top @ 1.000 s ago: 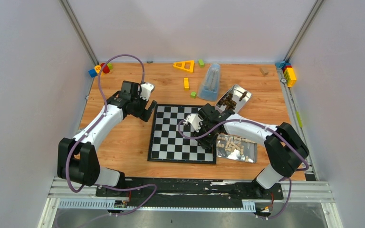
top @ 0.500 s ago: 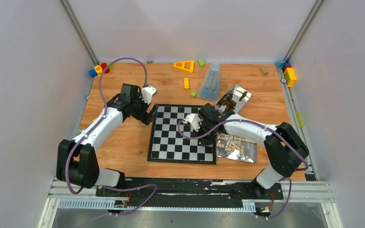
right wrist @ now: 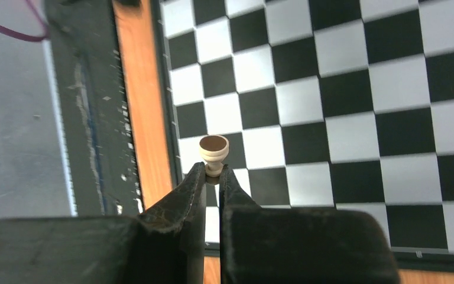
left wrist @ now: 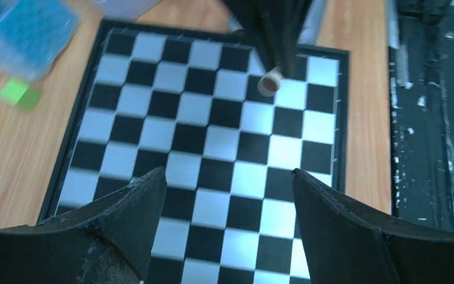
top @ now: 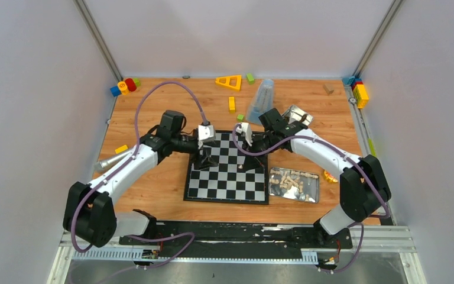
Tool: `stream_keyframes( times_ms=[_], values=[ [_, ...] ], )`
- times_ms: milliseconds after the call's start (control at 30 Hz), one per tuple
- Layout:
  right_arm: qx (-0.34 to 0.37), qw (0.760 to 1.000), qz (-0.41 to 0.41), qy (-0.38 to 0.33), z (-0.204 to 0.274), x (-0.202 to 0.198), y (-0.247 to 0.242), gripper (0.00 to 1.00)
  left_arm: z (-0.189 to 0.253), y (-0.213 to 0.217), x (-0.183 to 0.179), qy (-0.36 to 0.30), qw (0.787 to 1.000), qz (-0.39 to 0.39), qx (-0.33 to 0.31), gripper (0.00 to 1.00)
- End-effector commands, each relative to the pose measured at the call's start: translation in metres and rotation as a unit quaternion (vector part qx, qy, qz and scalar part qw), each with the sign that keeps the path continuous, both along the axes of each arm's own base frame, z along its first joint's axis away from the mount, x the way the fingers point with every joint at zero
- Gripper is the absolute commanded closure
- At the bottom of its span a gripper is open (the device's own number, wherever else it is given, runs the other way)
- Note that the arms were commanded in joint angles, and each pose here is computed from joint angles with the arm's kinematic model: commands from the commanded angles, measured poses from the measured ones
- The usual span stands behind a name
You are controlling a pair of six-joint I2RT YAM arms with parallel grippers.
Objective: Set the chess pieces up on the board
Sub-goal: Pick up the chess piece from the chessboard.
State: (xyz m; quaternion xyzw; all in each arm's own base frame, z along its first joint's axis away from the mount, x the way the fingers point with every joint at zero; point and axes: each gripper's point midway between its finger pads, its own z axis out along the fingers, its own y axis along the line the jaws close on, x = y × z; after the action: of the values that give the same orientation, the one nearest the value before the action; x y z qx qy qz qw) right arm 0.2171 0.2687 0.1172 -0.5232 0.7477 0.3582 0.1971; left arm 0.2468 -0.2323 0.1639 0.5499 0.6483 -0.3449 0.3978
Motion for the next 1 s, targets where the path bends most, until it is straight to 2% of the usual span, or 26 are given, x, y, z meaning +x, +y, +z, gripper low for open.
stream_keyframes(
  times_ms=[0, 133, 300, 600, 967],
  values=[
    [0.099, 0.992, 0.055, 0.049, 0.04, -0.01, 0.023, 1.0, 0.027, -0.046, -0.019, -0.078, 0.987, -0.134, -0.054, 0.17],
    [0.125, 0.988, 0.051, 0.075, 0.053, -0.004, 0.021, 1.0, 0.026, -0.069, -0.023, -0.108, 0.979, -0.167, -0.045, 0.23],
    [0.123, 0.987, 0.051, 0.088, 0.051, -0.006, 0.019, 1.0, 0.021, -0.085, -0.024, -0.125, 0.975, -0.181, -0.036, 0.28],
    [0.123, 0.986, 0.046, 0.103, 0.049, -0.007, 0.017, 1.0, 0.013, -0.096, -0.031, -0.141, 0.97, -0.199, -0.018, 0.39],
    [0.118, 0.987, 0.035, 0.105, 0.047, -0.003, 0.015, 1.0, 0.011, -0.102, -0.04, -0.146, 0.965, -0.216, -0.002, 0.59]
  ],
)
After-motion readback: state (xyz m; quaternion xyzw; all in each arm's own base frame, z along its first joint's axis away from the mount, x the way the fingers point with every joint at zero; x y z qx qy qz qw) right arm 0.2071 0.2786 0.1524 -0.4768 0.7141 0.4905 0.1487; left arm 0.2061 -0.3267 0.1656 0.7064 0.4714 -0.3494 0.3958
